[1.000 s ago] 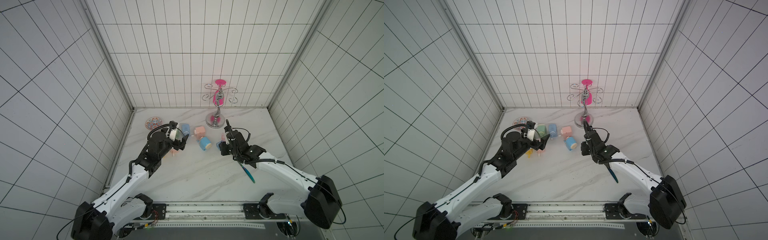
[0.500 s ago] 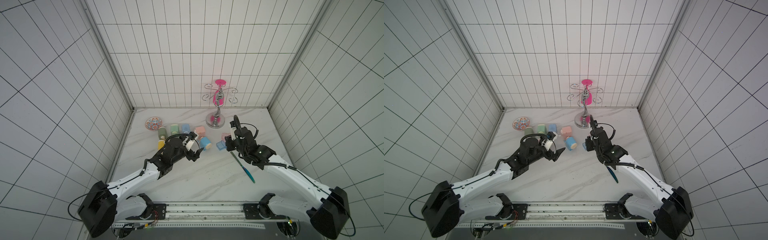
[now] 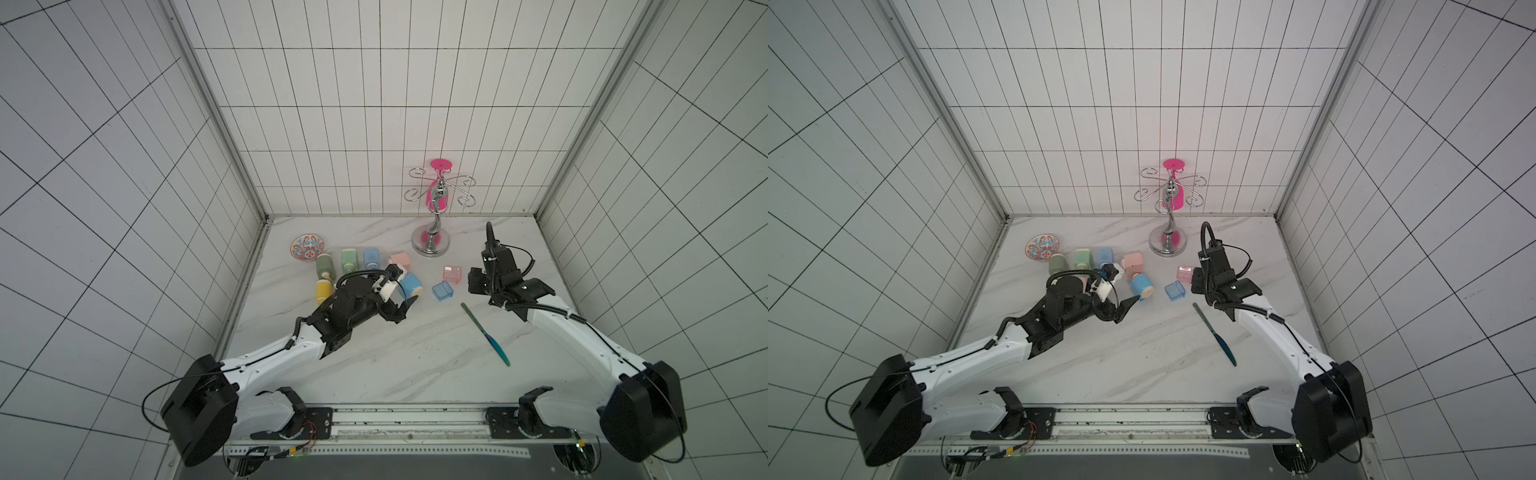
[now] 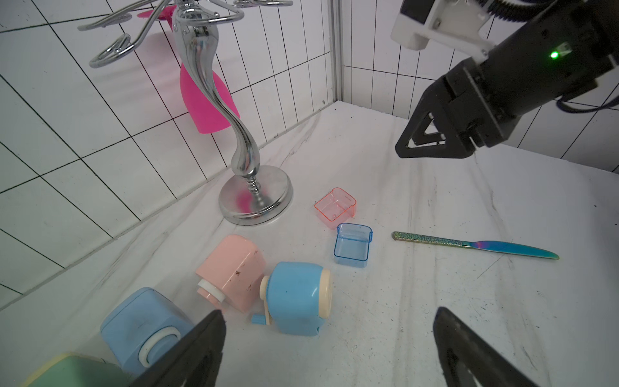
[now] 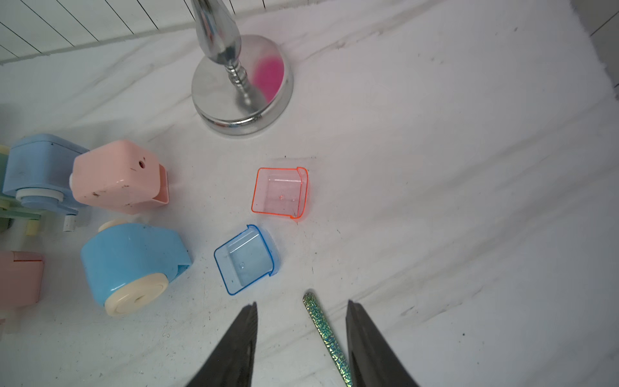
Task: Put the tray back into the pencil sharpener
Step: Pick up the container from the center of the board.
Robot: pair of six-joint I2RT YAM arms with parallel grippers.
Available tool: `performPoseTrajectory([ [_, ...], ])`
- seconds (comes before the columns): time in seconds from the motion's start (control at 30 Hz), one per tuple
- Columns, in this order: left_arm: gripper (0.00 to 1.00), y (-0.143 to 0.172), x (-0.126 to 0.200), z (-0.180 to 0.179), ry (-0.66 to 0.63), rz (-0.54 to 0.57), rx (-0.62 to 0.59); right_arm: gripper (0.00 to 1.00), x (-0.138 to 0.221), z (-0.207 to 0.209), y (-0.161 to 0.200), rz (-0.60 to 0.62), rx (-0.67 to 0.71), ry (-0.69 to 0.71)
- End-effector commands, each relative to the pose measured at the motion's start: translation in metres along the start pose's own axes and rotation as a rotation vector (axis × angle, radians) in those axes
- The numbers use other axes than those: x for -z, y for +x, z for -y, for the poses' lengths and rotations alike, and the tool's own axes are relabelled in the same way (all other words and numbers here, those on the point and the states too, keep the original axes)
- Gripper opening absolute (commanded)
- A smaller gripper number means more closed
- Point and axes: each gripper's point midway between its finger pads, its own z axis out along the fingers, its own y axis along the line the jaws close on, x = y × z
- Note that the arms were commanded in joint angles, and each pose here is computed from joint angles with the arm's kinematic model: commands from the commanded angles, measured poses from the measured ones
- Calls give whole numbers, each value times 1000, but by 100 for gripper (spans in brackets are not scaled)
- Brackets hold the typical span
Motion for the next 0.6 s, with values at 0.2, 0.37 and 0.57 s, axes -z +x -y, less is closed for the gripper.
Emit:
performPoseTrajectory([
  [0.2, 98, 12, 35, -30, -207, 36, 50, 50, -34, -39, 7, -168, -129, -158],
  [0.37, 98, 20, 47, -45, -302, 19, 59, 50, -49, -43, 11, -177, 30, -183],
  [0.57, 98, 22, 49, -42, -287, 1, 9, 52, -52, -48, 16, -163, 131, -235],
])
